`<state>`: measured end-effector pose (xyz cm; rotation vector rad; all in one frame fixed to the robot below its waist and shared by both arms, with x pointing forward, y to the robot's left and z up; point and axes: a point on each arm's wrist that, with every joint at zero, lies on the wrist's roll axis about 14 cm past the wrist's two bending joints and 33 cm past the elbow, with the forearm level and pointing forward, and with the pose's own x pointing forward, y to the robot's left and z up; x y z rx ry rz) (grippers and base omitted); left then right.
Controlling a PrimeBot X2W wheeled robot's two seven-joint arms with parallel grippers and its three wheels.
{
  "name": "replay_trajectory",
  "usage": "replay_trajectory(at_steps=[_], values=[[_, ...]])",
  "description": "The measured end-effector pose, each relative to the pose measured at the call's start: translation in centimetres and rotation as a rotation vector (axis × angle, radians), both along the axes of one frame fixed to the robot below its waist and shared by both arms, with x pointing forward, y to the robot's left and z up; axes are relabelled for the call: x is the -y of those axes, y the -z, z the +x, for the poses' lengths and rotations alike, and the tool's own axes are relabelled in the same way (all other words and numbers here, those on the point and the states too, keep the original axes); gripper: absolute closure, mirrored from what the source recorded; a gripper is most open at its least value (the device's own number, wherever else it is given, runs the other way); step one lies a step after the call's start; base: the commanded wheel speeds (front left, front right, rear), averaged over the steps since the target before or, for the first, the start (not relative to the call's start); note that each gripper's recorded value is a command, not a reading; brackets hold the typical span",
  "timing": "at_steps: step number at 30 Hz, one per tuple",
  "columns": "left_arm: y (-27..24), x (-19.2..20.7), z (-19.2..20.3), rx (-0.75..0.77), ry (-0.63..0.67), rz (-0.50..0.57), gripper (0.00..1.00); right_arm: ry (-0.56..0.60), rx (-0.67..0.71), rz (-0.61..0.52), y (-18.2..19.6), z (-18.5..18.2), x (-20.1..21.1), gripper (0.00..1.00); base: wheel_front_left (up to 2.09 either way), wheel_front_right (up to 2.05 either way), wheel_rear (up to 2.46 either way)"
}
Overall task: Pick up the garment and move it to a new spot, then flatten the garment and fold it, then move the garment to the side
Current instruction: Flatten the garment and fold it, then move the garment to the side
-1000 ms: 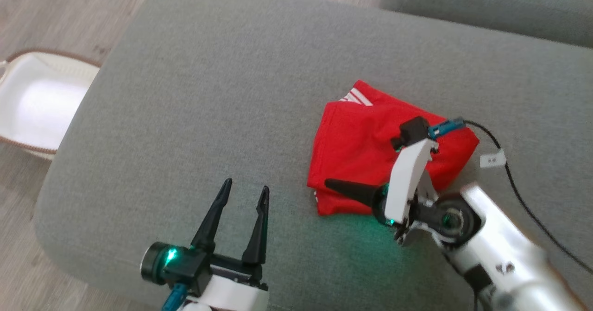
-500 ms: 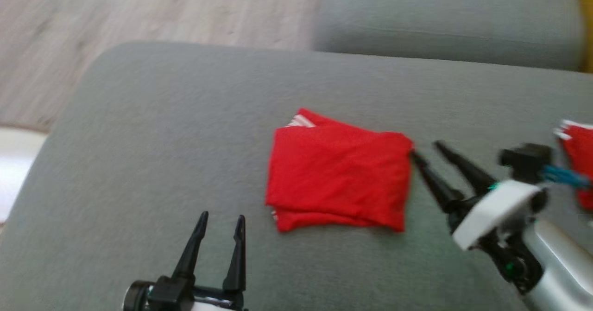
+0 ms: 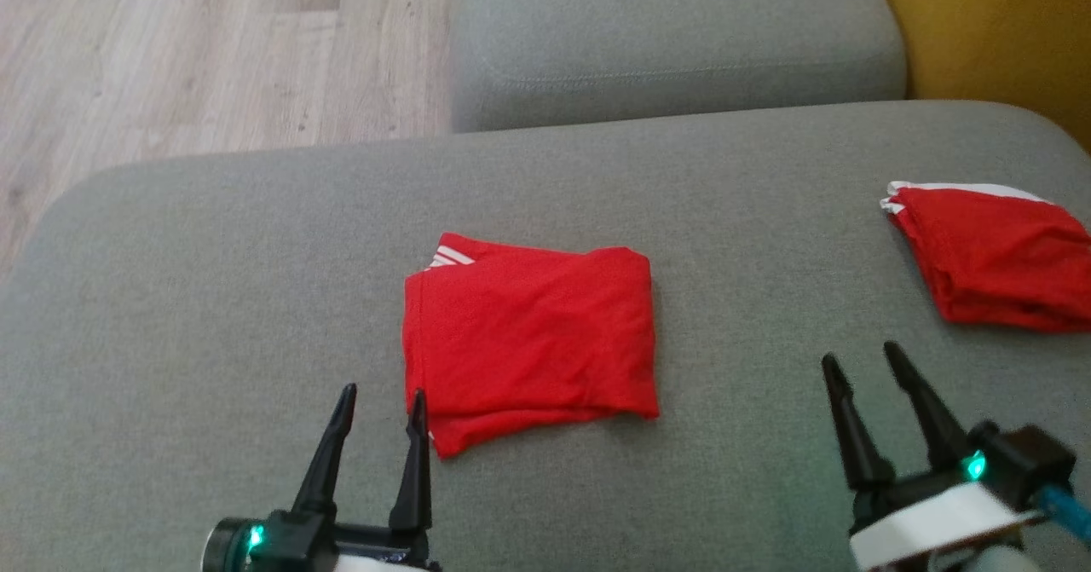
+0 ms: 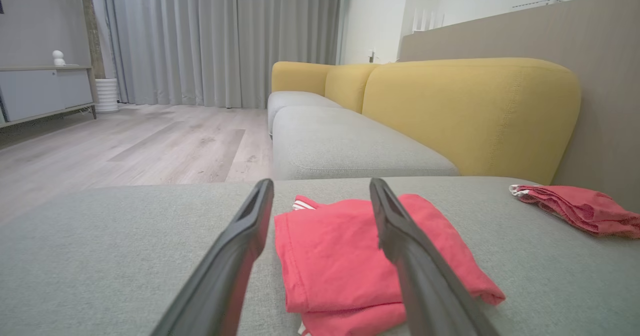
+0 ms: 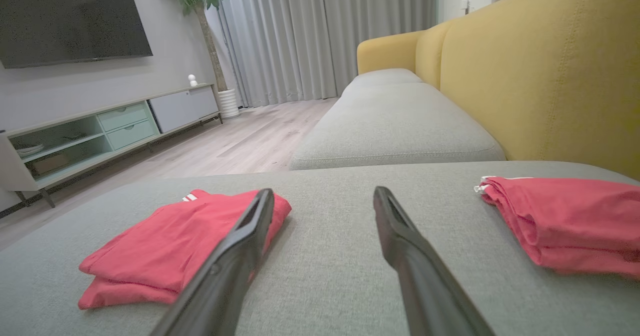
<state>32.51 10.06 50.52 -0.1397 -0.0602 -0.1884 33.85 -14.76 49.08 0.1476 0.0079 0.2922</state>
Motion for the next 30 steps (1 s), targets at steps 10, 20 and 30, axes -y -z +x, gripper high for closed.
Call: replay_trajectory(at_steps=[10, 20, 30], values=[[1.6, -0.6, -1.8, -0.042, -0.022, 0.025, 0.0, 0.054, 0.021, 0.011, -0.2, -2.3, 0.2, 0.0, 0.0, 0.0, 0.0], [1.9, -2.1, -2.6, -0.051, -0.085, 0.028, 0.0, 0.061, 0.033, 0.016, -0.5, -2.8, 0.1, 0.0, 0.0, 0.0, 0.0], [2.1, -2.8, -3.0, -0.055, -0.114, 0.028, 0.0, 0.047, 0.026, 0.015, -0.3, -2.8, -0.4, 0.0, 0.0, 0.0, 0.0]])
